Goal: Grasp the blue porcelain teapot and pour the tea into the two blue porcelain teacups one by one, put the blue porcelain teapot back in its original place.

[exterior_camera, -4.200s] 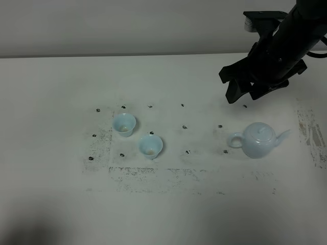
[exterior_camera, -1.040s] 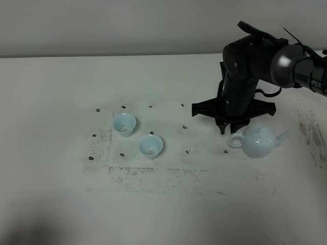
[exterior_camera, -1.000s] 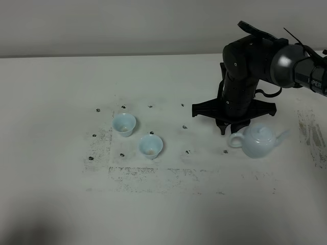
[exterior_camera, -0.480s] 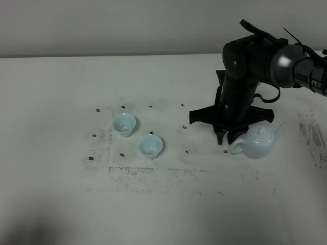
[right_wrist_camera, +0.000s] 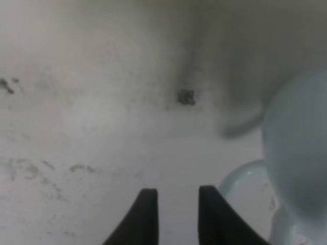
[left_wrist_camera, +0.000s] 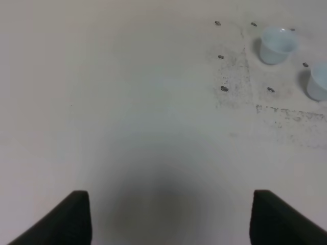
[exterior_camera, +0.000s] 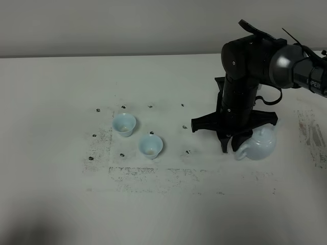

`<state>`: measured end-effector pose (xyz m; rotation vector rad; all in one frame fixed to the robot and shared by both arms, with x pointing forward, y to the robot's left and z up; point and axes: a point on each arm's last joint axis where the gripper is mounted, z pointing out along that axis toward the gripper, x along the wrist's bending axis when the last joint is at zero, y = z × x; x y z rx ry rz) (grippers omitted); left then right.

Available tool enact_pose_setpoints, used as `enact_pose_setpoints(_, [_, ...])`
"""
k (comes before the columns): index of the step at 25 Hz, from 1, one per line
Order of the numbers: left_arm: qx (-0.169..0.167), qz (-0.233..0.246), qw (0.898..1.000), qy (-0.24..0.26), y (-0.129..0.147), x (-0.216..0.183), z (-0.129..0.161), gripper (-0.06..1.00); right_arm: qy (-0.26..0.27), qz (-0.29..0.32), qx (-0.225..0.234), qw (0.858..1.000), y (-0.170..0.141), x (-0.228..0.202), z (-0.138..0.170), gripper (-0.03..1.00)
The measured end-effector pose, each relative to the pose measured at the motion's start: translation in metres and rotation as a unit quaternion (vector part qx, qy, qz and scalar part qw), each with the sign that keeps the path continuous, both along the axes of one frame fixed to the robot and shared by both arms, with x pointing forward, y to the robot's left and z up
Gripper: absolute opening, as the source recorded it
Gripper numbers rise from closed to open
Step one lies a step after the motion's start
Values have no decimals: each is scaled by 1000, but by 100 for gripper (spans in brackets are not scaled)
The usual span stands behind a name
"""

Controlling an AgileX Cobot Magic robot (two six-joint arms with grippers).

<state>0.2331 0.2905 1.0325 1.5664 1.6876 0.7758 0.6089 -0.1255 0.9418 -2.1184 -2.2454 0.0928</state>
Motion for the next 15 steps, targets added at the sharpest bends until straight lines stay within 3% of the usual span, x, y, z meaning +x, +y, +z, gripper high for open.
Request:
enact_pose_setpoints(5, [0,0,1000,0,0,0,0,62,-82,45,17,995,22,-16,49,18])
enact_pose_setpoints(10, [0,0,1000,0,0,0,0,62,-162,74,-25,984,31,-63,104,18])
enact_pose_setpoints(15, [0,0,1000,0,0,0,0,62,-187,49,-30,981,11,-100,115,18])
